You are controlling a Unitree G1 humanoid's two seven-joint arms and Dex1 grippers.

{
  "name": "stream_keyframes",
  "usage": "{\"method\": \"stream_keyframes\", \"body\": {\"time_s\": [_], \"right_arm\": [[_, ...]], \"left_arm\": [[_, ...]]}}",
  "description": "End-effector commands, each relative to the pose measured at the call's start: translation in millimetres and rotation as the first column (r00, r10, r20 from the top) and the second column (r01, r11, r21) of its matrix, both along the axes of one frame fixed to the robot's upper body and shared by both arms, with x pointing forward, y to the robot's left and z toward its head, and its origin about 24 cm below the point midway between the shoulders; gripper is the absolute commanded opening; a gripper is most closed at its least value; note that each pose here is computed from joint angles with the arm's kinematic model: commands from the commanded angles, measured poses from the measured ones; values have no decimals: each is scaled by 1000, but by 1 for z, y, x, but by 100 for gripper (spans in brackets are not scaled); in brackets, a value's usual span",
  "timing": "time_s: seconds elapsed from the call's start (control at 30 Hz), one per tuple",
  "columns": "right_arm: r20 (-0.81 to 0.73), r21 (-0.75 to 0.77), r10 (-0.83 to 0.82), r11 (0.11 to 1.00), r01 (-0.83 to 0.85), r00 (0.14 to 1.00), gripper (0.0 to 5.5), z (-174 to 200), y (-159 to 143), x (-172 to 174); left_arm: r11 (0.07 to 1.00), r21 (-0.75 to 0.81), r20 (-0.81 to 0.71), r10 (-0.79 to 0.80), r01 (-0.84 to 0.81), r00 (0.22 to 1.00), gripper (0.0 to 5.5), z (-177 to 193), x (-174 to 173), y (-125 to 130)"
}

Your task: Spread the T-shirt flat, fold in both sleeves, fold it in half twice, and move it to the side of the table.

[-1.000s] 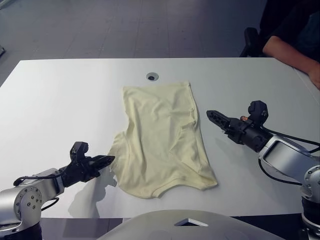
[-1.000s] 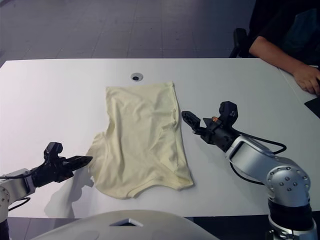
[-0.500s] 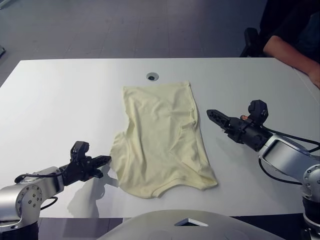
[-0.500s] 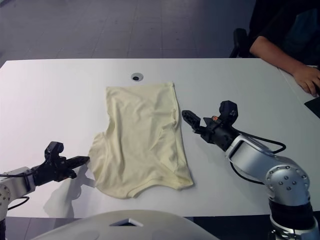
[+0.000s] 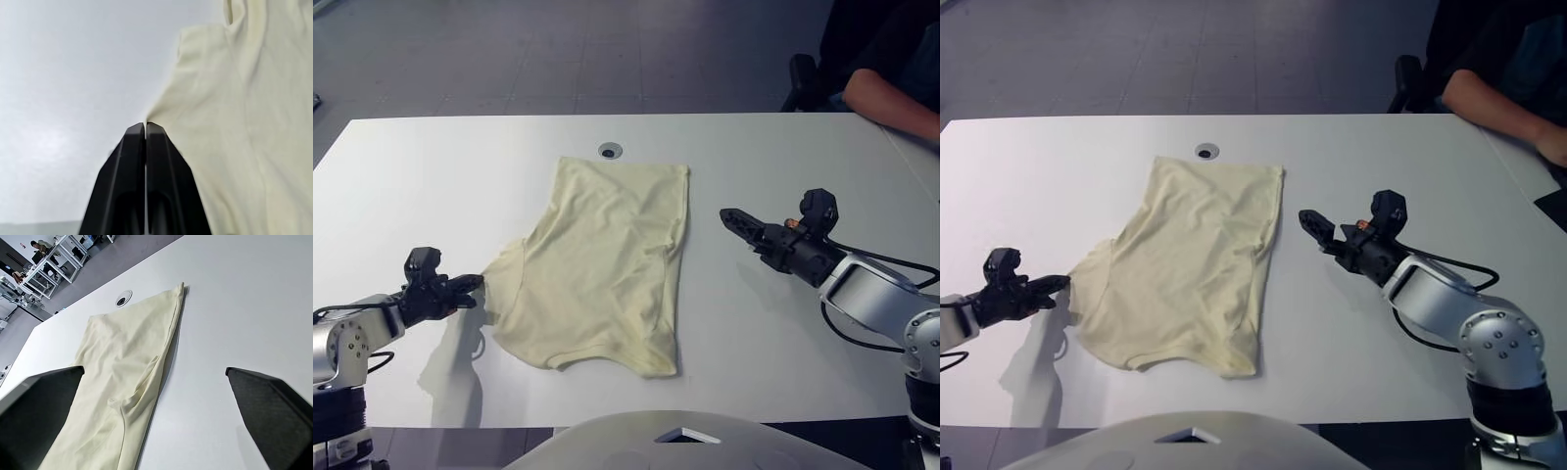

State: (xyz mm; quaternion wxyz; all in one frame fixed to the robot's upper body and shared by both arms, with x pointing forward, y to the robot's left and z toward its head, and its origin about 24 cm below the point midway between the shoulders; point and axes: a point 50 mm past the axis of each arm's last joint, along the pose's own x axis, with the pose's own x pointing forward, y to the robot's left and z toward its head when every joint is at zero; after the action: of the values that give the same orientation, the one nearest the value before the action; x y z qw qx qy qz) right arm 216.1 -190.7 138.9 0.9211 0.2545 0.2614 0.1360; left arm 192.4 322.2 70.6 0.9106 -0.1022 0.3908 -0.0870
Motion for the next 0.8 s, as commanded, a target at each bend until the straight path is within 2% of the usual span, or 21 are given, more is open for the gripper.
{"method": "stream_keyframes", "body": {"time_s": [0.03, 0.3, 0.47, 0.63, 0.8], "right_arm": [[3, -16, -3, 1000, 3, 1000, 540, 0, 1, -1], [-4, 18, -85, 996, 85, 996, 540, -8, 6, -16], [-3, 47, -148, 988, 148, 989, 540, -12, 11, -25], [2, 64, -192, 979, 191, 981, 540, -14, 16, -30], [6, 72, -200, 977, 199, 980, 540, -15, 18, -30]], "left_arm": [[1000, 24, -38, -14, 15, 999, 3, 5, -1, -2], [985, 63, 32, -162, 160, 986, 3, 46, 29, -20], [961, 52, 72, -274, 270, 959, 3, 71, 49, -43], [907, 1, 64, -421, 422, 905, 3, 83, 45, -74], [856, -25, 32, -516, 517, 856, 3, 78, 35, -96]]}}
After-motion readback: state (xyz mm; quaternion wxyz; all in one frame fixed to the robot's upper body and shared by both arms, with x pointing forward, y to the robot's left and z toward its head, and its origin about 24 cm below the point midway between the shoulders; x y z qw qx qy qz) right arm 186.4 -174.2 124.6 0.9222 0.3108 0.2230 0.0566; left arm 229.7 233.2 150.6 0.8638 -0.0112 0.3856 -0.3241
